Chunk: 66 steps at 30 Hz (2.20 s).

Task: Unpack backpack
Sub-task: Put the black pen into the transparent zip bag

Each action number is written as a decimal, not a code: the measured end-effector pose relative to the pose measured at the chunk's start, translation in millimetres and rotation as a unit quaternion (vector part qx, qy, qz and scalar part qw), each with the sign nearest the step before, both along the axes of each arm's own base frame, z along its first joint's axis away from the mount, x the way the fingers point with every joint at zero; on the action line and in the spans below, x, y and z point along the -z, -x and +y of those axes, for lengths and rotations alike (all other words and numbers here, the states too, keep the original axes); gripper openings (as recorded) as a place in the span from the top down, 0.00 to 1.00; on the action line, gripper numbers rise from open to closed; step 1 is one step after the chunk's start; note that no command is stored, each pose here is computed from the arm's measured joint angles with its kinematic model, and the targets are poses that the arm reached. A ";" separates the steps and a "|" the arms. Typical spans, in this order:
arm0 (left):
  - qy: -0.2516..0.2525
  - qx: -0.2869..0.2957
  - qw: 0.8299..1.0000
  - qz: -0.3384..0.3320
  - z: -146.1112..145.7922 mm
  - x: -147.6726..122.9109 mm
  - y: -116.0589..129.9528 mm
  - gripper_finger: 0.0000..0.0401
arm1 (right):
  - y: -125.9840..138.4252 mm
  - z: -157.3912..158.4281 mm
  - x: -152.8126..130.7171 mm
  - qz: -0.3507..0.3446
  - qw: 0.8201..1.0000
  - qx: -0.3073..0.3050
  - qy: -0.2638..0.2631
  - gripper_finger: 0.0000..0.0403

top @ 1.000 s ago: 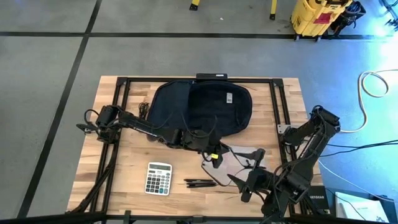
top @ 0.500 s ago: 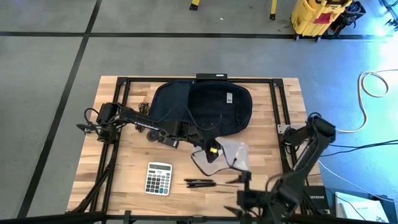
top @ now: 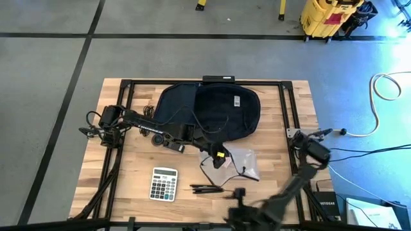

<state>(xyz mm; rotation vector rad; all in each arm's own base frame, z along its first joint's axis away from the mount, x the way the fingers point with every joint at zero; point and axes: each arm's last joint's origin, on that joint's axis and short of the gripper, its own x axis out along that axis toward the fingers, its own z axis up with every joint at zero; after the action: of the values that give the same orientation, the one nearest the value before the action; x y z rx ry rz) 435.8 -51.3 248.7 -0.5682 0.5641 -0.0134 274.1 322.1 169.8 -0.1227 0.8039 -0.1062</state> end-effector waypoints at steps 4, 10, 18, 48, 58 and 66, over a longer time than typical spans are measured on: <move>0.002 0.006 1.000 0.001 -4.2 0.1 0.6 1.00 | -31.4 -18.3 21.0 0.012 1.000 0.004 0.029 0.12; -0.009 0.006 1.000 0.015 1.1 2.7 1.6 1.00 | -47.0 -21.3 46.3 0.038 0.998 -0.034 0.033 0.22; -0.011 0.005 1.000 0.017 4.3 3.0 1.4 1.00 | -44.2 -29.0 57.7 0.036 0.999 -0.025 0.015 0.30; -0.020 0.012 0.999 0.025 3.1 4.7 2.6 1.00 | -79.6 -66.2 57.1 0.056 0.996 -0.075 -0.013 0.53; -0.021 0.012 0.999 0.025 3.1 4.7 2.6 1.00 | -75.6 -66.4 62.4 0.072 0.992 -0.076 -0.065 0.57; -0.020 0.014 0.999 0.025 3.0 4.7 2.6 1.00 | -74.6 -65.8 63.8 0.079 0.991 -0.080 -0.067 0.71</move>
<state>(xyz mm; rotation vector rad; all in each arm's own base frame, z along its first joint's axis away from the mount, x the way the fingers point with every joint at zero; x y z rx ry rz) 433.2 -48.3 244.0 -0.5237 0.6189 -0.0138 348.7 256.2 106.0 -0.0689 0.9540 0.1101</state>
